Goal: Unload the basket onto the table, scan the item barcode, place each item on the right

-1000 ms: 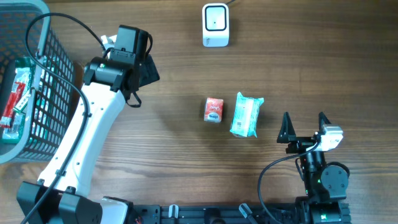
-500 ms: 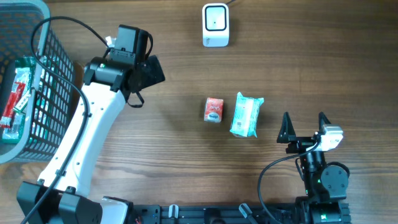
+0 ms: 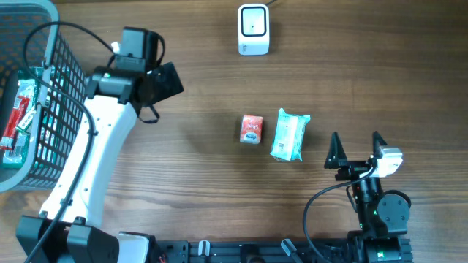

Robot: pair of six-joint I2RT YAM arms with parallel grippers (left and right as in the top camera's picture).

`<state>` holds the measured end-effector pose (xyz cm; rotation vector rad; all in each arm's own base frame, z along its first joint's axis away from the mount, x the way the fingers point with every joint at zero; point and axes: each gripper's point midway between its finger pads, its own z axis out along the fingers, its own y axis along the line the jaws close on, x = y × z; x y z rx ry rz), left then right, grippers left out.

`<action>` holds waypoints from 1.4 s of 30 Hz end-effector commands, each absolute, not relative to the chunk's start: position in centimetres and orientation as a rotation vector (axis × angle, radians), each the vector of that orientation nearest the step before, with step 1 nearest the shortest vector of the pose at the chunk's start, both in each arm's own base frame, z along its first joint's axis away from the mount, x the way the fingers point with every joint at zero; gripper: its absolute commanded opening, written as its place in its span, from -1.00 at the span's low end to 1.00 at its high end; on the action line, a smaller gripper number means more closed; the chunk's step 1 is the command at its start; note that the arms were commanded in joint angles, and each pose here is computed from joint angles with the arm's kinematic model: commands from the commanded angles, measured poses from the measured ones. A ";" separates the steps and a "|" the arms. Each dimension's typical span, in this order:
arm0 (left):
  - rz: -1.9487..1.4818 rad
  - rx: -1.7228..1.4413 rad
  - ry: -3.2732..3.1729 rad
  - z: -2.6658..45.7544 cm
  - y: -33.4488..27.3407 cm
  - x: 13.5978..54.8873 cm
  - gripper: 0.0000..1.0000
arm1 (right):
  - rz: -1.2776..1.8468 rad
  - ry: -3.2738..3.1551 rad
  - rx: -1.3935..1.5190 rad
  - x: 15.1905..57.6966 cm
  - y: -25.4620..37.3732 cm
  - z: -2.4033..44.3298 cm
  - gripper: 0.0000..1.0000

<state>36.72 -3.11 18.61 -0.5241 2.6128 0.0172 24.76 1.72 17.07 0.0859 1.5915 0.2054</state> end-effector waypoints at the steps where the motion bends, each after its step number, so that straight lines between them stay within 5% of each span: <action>1: -0.070 -0.403 2.648 18.8 -3.3 36.8 1.00 | 0.340 1.601 0.130 24.7 2.7 16.9 1.00; 18: -0.115 -0.413 2.647 18.8 -3.7 36.9 1.00 | 0.418 1.914 0.166 23.9 4.0 26.7 0.99; 26: -0.115 -0.413 2.647 18.8 -3.7 36.9 1.00 | 0.546 2.338 0.167 26.0 6.5 25.0 0.99; 31: -0.115 -0.413 2.647 18.8 -3.7 36.9 1.00 | 0.617 2.538 0.170 25.7 7.7 20.9 0.32; 42: -0.115 -0.413 2.647 18.8 -3.7 36.9 1.00 | 0.705 2.828 0.052 25.4 10.1 14.5 0.23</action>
